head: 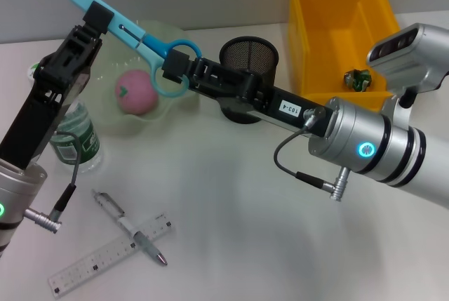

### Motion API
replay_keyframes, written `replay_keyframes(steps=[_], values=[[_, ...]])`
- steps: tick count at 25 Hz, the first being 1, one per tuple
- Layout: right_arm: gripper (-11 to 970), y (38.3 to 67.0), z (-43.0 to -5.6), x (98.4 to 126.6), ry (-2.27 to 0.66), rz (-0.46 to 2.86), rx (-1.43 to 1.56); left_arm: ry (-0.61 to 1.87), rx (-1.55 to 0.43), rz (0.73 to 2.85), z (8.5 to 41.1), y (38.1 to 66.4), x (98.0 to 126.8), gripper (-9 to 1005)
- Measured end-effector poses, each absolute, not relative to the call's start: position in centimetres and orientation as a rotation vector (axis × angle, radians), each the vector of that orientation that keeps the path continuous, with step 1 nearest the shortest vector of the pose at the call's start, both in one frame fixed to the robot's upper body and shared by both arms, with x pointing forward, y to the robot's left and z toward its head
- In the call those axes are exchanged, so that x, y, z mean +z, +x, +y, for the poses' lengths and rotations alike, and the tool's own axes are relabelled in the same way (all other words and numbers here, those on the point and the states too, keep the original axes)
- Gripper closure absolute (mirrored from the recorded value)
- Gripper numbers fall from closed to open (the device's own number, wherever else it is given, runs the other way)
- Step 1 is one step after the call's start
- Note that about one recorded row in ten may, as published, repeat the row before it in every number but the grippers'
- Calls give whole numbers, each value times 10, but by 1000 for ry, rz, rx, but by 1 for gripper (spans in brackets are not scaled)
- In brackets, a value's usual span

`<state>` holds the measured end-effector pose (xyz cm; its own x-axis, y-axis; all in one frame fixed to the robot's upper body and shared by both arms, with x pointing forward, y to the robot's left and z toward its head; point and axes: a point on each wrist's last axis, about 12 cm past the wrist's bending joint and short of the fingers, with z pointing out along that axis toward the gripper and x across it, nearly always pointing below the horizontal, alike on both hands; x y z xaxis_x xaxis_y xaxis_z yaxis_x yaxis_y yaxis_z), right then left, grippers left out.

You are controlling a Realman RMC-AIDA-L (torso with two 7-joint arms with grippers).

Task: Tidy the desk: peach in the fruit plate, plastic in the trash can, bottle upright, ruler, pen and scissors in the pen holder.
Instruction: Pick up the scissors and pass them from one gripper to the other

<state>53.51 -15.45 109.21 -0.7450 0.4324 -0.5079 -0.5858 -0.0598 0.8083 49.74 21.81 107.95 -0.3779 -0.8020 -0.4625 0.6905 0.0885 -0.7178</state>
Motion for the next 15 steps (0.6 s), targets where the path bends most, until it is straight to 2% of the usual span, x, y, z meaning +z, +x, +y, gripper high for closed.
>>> replay_keyframes(steps=[4, 15], values=[[489, 536, -154, 1093, -158, 1516, 1878, -135, -1590, 1147, 218, 497, 1080, 898], [643, 536, -153, 1092, -148, 1519, 1875, -135, -1589, 1147, 218, 497, 1080, 898]])
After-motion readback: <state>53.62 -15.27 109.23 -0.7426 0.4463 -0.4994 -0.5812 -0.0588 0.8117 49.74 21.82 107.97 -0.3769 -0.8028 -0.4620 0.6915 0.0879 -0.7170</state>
